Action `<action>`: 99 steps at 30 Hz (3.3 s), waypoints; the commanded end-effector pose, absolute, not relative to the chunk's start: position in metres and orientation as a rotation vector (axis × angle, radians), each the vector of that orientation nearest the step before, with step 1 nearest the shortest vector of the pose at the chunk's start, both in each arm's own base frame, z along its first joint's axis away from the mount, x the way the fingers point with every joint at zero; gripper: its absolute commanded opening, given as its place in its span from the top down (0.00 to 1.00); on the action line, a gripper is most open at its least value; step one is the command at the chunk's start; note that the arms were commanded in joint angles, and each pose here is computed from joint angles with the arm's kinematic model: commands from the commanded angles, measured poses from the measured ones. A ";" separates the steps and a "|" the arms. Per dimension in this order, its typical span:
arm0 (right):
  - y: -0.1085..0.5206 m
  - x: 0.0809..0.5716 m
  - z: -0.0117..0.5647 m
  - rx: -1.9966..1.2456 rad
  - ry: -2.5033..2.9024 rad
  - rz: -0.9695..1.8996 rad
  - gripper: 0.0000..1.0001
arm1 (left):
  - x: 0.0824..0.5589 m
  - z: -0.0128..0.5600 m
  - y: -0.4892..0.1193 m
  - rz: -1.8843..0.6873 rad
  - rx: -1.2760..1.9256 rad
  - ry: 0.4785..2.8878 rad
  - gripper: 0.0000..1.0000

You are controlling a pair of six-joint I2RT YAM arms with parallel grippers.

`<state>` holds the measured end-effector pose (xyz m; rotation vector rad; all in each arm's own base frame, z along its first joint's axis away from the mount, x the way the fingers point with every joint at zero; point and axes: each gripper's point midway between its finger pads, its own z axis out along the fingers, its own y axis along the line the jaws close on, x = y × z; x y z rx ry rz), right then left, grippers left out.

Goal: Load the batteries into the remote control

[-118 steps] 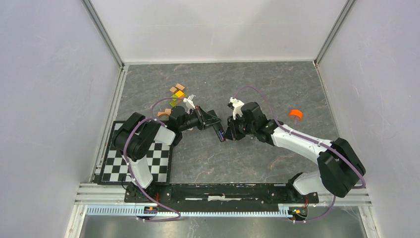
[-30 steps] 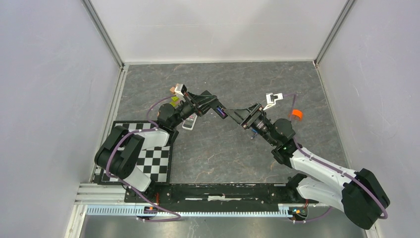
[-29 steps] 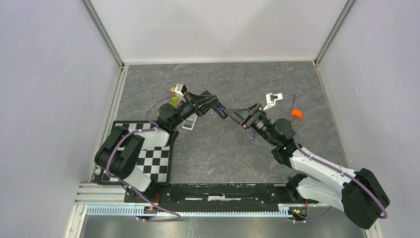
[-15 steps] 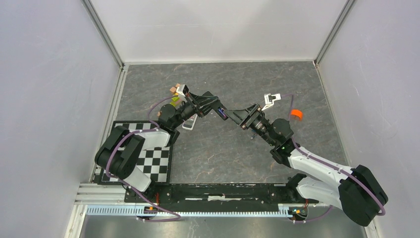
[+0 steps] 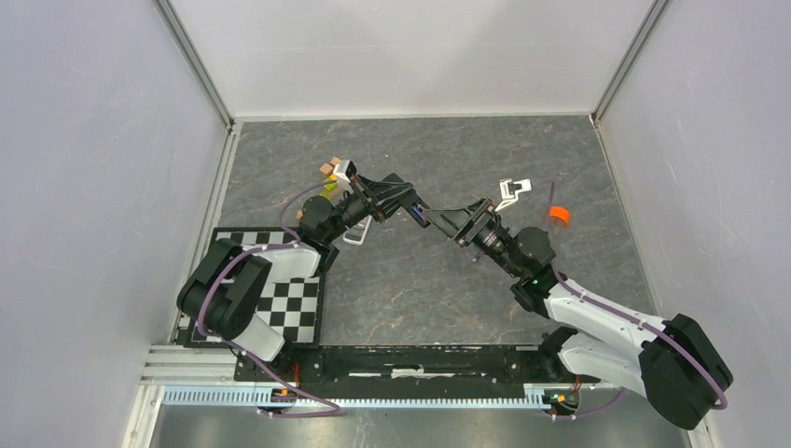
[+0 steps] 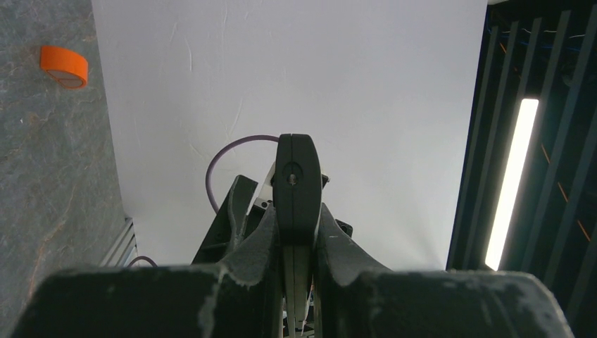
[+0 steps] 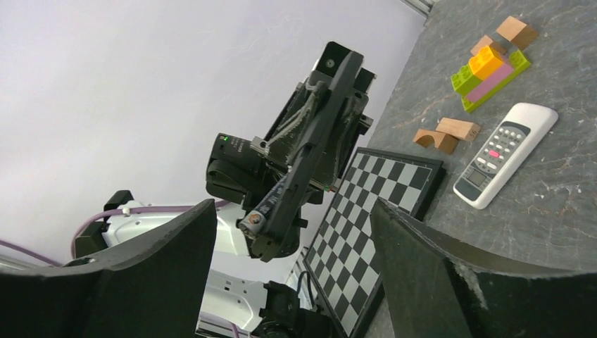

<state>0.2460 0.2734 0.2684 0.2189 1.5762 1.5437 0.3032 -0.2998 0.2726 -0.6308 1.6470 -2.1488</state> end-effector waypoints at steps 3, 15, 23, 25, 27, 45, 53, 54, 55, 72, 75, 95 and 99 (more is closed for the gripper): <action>0.268 0.238 0.293 0.182 1.469 1.604 0.22 | 0.299 0.296 -0.299 -2.144 -0.524 1.574 0.98; 0.282 0.242 0.283 0.200 1.544 1.687 0.47 | 0.296 0.294 -0.299 -2.142 -0.510 1.583 0.98; 0.292 0.244 0.271 0.209 1.593 1.739 0.57 | 0.286 0.289 -0.299 -2.131 -0.446 1.600 0.98; 0.293 0.244 0.268 0.210 1.600 1.740 0.57 | 0.285 0.290 -0.299 -2.125 -0.432 1.596 0.98; 0.292 0.243 0.267 0.206 1.596 1.739 0.51 | 0.285 0.291 -0.299 -2.113 -0.421 1.597 0.98; 0.282 0.223 0.291 0.050 1.422 1.784 0.31 | 0.289 0.282 -0.300 -2.051 -0.422 1.636 0.98; 0.280 0.232 0.277 0.110 1.471 1.762 0.47 | 0.281 0.282 -0.296 -2.050 -0.400 1.631 0.98; 0.280 0.233 0.273 0.112 1.493 1.751 0.50 | 0.280 0.282 -0.295 -2.041 -0.394 1.632 0.98; 0.281 0.235 0.266 0.121 1.525 1.734 0.52 | 0.279 0.282 -0.296 -2.034 -0.384 1.638 0.98; 0.275 0.268 0.201 0.039 1.857 1.262 0.75 | 0.271 0.314 -0.298 -1.998 -0.186 1.570 0.98; 0.269 0.271 0.187 0.029 1.896 1.182 0.74 | 0.267 0.323 -0.298 -1.995 -0.133 1.544 0.98; 0.269 0.241 0.284 -0.413 1.494 1.060 0.02 | 0.270 0.282 -0.286 -1.531 0.074 1.707 0.98; 0.279 0.247 0.267 -0.525 1.586 0.816 0.02 | 0.274 0.282 -0.285 -1.519 0.054 1.714 0.98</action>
